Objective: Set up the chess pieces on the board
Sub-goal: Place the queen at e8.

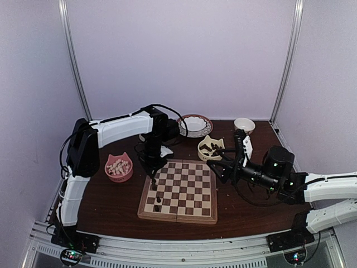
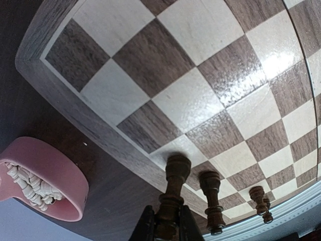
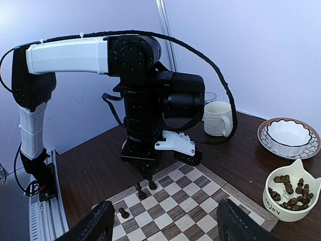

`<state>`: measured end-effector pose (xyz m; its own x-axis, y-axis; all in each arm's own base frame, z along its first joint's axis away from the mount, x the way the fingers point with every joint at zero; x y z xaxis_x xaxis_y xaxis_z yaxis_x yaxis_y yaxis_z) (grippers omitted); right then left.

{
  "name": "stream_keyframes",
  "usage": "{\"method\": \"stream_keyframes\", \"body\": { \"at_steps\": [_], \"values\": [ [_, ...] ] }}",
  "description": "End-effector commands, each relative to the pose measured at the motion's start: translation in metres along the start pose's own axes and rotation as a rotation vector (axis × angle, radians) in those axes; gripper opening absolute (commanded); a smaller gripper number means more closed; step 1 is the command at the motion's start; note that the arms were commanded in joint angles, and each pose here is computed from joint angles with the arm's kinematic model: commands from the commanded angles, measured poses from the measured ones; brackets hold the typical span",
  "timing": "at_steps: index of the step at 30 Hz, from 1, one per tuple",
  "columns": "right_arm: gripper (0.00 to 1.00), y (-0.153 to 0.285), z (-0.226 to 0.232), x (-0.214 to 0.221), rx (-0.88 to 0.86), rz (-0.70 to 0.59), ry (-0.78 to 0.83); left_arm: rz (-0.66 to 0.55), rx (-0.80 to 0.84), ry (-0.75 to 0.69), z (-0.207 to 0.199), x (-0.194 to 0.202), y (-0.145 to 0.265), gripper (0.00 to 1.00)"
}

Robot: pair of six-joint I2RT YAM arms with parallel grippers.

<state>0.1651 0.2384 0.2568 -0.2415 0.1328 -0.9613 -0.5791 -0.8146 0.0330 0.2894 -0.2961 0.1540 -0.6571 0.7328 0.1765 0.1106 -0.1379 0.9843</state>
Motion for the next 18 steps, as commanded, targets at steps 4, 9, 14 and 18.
{"method": "stream_keyframes", "body": {
  "at_steps": [4, 9, 14, 18],
  "values": [
    [0.73, 0.0016, 0.0013, -0.0002, -0.013, -0.011, 0.007, 0.000, 0.015, -0.024, -0.0059, -0.0021, 0.0043, 0.01],
    [0.73, 0.0016, 0.0015, -0.0005, -0.015, -0.012, 0.005, -0.001, 0.014, -0.028, -0.0071, -0.0024, 0.0044, 0.06],
    [0.73, 0.0015, 0.0017, -0.0010, -0.016, -0.014, 0.005, -0.002, 0.013, -0.038, -0.0096, -0.0033, 0.0041, 0.18],
    [0.73, 0.0016, 0.0016, -0.0007, -0.016, -0.013, 0.005, -0.010, 0.012, -0.040, -0.0103, -0.0045, 0.0059, 0.31]
  ]
}}
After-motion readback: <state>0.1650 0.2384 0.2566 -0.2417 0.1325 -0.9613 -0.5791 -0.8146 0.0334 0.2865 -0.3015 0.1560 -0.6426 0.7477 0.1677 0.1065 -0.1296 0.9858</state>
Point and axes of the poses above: each gripper's point midway between its finger pads, its own y axis back along the fingers, its own z axis along the line the jaws close on, x = y × z, the point moved 8 cm from there along y, back along the fingers, and after that the axes turned 4 degrees about -y, right-handed, at the moved point
